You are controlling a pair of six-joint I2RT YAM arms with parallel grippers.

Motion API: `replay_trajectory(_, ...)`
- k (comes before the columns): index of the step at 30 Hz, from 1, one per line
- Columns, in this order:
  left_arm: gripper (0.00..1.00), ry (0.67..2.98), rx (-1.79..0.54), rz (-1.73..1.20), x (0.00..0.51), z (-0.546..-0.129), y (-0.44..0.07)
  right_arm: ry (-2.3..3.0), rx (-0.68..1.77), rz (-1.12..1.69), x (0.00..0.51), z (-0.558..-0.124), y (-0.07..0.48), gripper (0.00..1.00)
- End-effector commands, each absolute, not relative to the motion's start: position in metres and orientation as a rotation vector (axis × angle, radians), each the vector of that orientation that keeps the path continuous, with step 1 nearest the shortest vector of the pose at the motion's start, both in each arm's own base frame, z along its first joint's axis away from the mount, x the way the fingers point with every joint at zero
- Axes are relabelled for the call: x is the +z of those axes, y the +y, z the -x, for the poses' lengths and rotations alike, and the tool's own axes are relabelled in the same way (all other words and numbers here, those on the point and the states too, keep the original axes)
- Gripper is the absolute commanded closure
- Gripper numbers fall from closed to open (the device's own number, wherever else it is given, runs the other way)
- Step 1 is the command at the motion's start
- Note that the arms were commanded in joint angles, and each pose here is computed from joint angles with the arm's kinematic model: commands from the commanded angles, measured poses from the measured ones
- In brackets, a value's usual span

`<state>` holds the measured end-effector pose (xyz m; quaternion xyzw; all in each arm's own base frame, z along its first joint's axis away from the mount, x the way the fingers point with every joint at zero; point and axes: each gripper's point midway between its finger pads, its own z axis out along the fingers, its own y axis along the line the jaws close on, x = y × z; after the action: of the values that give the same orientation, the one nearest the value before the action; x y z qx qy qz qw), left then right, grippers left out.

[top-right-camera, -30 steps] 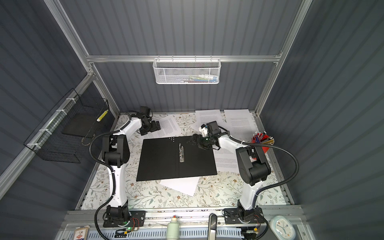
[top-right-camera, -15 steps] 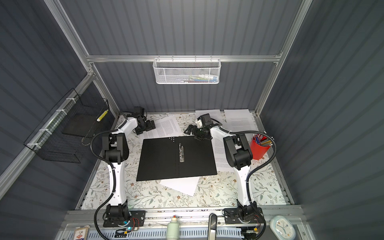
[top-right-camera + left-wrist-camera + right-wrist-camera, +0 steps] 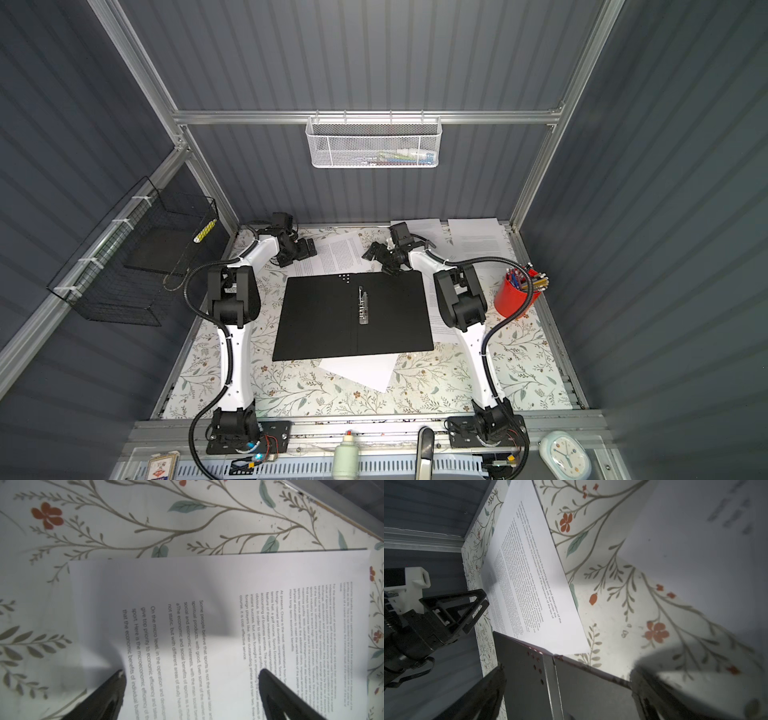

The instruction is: Put the files into the folder

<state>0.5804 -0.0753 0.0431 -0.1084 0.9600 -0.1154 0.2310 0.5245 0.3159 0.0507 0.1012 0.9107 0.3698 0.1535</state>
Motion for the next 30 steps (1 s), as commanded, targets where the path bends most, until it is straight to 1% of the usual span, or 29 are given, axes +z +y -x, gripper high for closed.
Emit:
replay_trajectory(1,0.0,2.775,-0.388,0.324,-0.001,-0.554,-0.092,2.716,0.998,-0.368,0.024,-0.512,0.316,0.05)
replay_trajectory(15,0.0,2.778,-0.437,0.317,-0.007,-0.554,-0.111,2.748,1.046,-0.355,0.016,-0.52,0.344,0.07)
replay_trajectory(19,0.0,2.775,-0.452,0.322,-0.008,-0.553,-0.113,2.724,1.104,-0.323,0.02,-0.524,0.356,0.08)
replay_trajectory(21,0.0,2.78,-0.457,0.325,-0.01,-0.551,-0.114,2.706,1.143,-0.299,0.024,-0.525,0.362,0.07)
replay_trajectory(25,0.0,2.786,-0.458,0.328,-0.014,-0.549,-0.115,2.591,1.265,-0.173,0.049,-0.532,0.385,0.05)
replay_trajectory(30,0.0,2.797,-0.447,0.338,-0.018,-0.548,-0.114,2.478,1.376,-0.102,0.071,-0.535,0.4,0.05)
